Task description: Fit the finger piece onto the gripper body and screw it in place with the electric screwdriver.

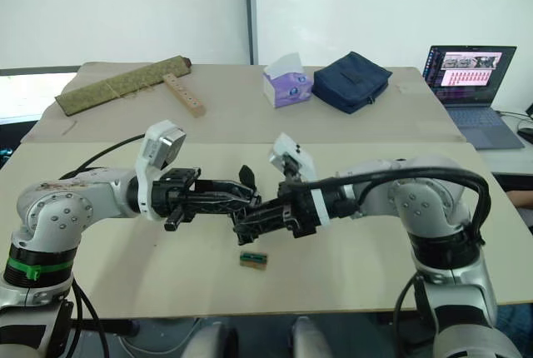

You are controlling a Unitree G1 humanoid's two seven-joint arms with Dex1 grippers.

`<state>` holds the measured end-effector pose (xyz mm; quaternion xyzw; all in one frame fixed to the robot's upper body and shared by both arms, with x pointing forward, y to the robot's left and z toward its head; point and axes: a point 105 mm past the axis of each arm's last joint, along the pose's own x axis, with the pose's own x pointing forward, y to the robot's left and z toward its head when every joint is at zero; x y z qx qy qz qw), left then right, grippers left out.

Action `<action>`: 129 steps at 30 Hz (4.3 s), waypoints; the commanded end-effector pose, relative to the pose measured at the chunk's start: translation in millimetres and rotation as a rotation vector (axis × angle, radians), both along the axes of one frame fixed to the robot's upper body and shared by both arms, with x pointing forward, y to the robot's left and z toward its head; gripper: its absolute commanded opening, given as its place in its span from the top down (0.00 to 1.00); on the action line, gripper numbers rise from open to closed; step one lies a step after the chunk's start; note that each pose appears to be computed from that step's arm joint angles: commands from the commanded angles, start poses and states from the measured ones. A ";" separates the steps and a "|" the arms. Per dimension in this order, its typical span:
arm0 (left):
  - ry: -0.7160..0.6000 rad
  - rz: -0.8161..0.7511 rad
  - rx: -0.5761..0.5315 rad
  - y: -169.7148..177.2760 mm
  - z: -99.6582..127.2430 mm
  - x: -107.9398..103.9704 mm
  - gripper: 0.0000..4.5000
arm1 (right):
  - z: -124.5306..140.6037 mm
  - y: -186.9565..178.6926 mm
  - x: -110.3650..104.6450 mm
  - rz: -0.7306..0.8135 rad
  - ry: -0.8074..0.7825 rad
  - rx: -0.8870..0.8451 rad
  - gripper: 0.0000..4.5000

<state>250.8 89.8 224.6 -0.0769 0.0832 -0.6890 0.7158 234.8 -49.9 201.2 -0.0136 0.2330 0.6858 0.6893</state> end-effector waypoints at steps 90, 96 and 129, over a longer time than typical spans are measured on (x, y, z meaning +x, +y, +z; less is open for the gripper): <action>-0.299 0.110 0.366 12.1 -178.7 84.9 0.49 | -56.0 17.7 71.0 -0.144 -0.578 0.125 0.92; -0.296 0.105 0.372 13.0 -180.9 82.9 0.49 | -62.6 17.2 65.0 -0.132 -0.536 0.115 0.92; -0.232 0.096 0.368 14.3 -189.7 72.7 0.49 | -67.0 26.8 71.3 -0.111 -0.517 0.102 0.92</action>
